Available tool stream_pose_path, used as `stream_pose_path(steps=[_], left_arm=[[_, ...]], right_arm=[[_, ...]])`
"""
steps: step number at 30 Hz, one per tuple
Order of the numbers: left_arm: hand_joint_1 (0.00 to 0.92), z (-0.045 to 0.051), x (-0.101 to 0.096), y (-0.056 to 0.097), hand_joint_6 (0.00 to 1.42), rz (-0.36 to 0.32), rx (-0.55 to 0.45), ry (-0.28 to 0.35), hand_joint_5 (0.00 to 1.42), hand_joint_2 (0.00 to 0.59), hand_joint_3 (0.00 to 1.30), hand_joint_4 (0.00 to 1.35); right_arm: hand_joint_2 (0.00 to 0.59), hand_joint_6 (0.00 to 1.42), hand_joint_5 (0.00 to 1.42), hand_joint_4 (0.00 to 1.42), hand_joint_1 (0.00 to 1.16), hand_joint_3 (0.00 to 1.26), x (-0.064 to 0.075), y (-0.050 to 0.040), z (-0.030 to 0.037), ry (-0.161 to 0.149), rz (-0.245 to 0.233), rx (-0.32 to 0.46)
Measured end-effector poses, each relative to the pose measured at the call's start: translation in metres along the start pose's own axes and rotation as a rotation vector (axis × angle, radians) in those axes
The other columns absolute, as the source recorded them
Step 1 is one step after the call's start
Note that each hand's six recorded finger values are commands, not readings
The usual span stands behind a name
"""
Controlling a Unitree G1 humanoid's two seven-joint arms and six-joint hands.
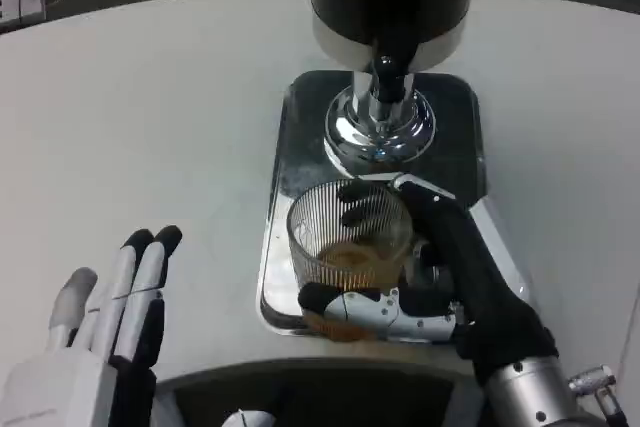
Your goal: Grasp the cup under the faucet to collect the drink, then remove the cup.
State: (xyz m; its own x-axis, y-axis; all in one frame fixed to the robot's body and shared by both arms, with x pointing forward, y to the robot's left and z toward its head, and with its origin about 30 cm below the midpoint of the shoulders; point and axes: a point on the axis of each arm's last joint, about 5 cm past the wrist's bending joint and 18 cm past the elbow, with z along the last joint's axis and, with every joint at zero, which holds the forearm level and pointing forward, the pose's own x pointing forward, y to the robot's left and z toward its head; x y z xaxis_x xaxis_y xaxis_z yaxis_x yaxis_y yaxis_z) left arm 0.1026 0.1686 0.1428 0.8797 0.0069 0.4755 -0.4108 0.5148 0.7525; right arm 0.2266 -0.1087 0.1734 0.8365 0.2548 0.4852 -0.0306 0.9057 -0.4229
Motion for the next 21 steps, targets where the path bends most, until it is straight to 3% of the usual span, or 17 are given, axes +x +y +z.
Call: stream_pose_path(steps=[5, 7, 14, 21], left_arm=[[0.000, -0.0002, -0.002, 0.000, 0.00, 0.004, 0.004, 0.001, 0.12, 0.136, 0.05, 0.00], [0.000, 0.0002, -0.003, 0.001, 0.00, 0.004, 0.011, 0.003, 0.11, 0.129, 0.04, 0.00], [0.000, 0.0066, -0.005, 0.008, 0.00, 0.028, 0.054, 0.008, 0.10, 0.118, 0.02, 0.00], [0.000, 0.0150, -0.005, 0.016, 0.00, 0.020, 0.115, -0.057, 0.08, 0.108, 0.00, 0.00]], right_arm=[[0.077, 1.42, 1.14, 0.97, 1.16, 0.85, -0.012, -0.0064, 0.0107, -0.035, 0.006, 0.003], [0.077, 1.42, 1.14, 0.97, 1.16, 0.86, -0.020, -0.0136, 0.0174, -0.060, 0.014, 0.003], [0.077, 1.42, 1.14, 0.97, 1.16, 0.87, -0.039, -0.0328, 0.0301, -0.098, 0.049, -0.019], [0.077, 1.42, 1.14, 0.97, 1.16, 0.87, -0.046, -0.0510, 0.0425, -0.156, 0.052, -0.047]])
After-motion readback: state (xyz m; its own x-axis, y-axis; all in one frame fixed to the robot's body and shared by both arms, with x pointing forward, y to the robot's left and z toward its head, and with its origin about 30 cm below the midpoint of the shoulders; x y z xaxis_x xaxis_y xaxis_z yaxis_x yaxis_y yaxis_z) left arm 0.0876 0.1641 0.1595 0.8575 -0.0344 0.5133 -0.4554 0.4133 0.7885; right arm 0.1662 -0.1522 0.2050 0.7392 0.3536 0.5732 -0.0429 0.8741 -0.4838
